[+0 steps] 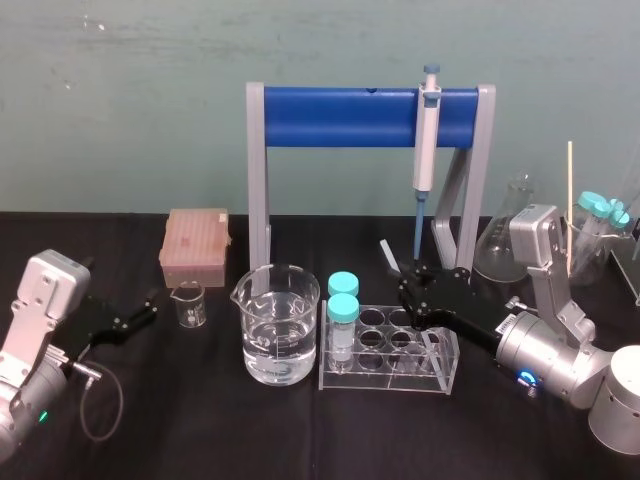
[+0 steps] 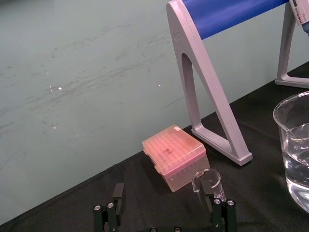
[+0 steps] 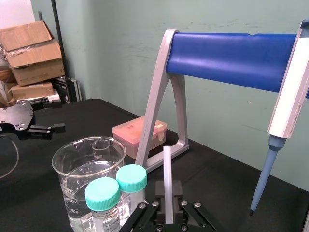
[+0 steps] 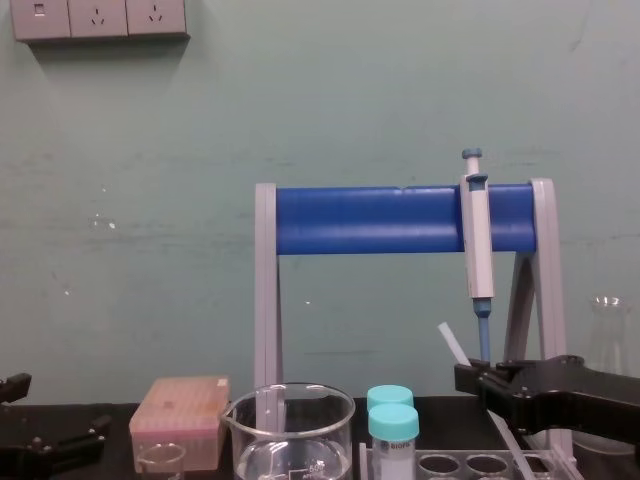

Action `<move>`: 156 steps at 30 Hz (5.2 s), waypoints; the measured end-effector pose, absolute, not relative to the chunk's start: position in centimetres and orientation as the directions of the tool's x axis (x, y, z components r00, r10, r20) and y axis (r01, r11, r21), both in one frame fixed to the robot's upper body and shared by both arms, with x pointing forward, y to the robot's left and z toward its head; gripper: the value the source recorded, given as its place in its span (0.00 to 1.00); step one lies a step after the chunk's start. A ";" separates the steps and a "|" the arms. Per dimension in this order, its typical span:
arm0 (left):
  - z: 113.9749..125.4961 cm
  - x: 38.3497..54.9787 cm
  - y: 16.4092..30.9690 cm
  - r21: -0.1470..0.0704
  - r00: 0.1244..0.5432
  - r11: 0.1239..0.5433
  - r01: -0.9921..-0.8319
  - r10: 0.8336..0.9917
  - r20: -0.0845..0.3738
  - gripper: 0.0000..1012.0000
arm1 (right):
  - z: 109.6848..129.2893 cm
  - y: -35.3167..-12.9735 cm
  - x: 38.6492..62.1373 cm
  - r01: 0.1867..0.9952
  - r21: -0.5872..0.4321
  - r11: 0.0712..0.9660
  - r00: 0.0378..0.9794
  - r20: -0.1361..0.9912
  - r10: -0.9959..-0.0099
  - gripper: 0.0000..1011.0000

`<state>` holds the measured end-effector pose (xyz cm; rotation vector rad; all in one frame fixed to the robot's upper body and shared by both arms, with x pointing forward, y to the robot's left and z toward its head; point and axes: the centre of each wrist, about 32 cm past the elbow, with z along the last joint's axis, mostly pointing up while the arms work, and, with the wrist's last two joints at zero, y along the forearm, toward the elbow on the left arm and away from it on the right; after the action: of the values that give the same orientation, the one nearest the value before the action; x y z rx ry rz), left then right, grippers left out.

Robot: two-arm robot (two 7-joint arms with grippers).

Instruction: Pick up the stirring rod with one hand, then place it down.

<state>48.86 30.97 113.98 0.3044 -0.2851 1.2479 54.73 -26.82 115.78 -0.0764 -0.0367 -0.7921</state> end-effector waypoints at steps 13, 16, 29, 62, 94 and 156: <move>114.0 48.9 31.0 0.070 0.292 0.287 -0.955 0.880 0.374 0.99 | 115.8 -26.9 54.7 0.717 -0.047 0.695 0.697 0.068 -0.714 0.07; 114.0 48.9 31.0 0.070 0.292 0.287 -0.955 0.880 0.374 0.99 | 115.9 -27.0 54.7 0.724 -0.031 0.689 0.690 0.077 -0.720 0.07; 114.0 48.9 31.0 0.070 0.292 0.287 -0.955 0.880 0.374 0.99 | 119.1 -26.4 54.9 0.724 0.260 0.639 0.613 0.185 -0.768 0.07; 114.0 48.9 31.0 0.070 0.292 0.287 -0.955 0.880 0.374 0.99 | 117.1 -26.2 54.5 0.701 0.457 0.547 0.532 0.174 -0.828 0.07; 114.0 48.9 31.0 0.070 0.292 0.287 -0.955 0.880 0.374 0.99 | 117.2 -26.1 54.6 0.696 0.461 0.550 0.536 0.176 -0.826 0.07; 114.0 48.9 31.0 0.070 0.292 0.287 -0.955 0.880 0.374 0.99 | 117.3 -26.2 54.6 0.692 0.453 0.562 0.547 0.179 -0.818 0.07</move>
<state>48.86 30.97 113.98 0.3045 -0.2851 1.2479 54.56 -26.19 117.28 0.3502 -0.3947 -0.9162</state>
